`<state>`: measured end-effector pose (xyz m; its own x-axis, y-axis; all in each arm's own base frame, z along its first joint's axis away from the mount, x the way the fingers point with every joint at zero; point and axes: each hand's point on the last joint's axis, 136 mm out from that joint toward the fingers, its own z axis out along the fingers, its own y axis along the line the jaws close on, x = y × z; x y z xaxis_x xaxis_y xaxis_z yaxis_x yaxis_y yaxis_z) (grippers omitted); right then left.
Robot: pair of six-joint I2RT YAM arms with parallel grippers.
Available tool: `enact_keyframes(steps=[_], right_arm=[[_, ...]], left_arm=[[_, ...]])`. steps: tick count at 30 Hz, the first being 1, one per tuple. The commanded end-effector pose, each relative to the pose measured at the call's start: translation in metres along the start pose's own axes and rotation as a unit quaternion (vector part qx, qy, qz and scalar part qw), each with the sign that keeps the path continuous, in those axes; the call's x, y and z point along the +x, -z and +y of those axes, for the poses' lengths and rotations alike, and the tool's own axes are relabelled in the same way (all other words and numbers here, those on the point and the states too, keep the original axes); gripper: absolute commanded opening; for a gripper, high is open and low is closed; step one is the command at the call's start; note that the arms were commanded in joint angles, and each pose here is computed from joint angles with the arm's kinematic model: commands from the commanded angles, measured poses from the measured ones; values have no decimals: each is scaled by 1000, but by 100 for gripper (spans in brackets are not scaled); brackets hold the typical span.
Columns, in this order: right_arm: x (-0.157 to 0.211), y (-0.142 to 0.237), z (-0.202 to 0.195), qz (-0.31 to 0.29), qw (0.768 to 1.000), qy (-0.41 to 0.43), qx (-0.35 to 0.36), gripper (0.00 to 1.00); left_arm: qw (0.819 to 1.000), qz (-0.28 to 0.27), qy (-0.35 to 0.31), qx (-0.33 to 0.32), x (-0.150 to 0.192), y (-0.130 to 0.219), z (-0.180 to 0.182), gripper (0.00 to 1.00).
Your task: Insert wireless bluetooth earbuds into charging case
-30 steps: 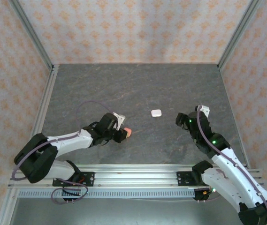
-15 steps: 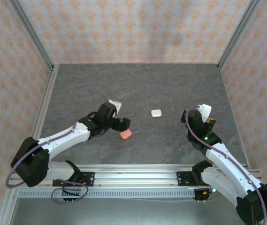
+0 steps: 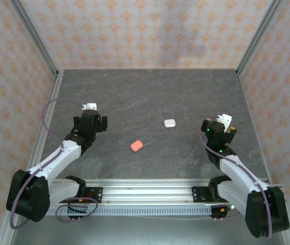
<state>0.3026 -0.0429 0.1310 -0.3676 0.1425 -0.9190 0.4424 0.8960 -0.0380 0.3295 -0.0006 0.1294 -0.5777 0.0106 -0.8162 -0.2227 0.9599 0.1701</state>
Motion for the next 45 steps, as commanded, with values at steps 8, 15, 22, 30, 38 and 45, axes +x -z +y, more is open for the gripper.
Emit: enact_keyframes(steps=[8, 15, 22, 30, 38, 45], right_arm=[[-3, -37, 25, -3, 999, 3, -33, 100], [-20, -53, 42, -61, 997, -6, -54, 100], [0, -78, 40, -40, 998, -17, -49, 100], [1, -82, 32, -41, 998, -34, -34, 99], [0, -82, 31, -47, 998, -35, -34, 99], [1, -84, 32, -43, 998, -33, -33, 99]], left_arm=[[991, -107, 59, -59, -4, -18, 33, 100], [988, -141, 51, -45, -14, -28, 30, 100], [989, -142, 37, 3, -15, -47, 10, 100], [993, -94, 52, 45, -8, -78, 6, 100], [993, -96, 48, 47, -7, -77, 4, 100], [993, -96, 46, 45, -7, -77, 4, 100]])
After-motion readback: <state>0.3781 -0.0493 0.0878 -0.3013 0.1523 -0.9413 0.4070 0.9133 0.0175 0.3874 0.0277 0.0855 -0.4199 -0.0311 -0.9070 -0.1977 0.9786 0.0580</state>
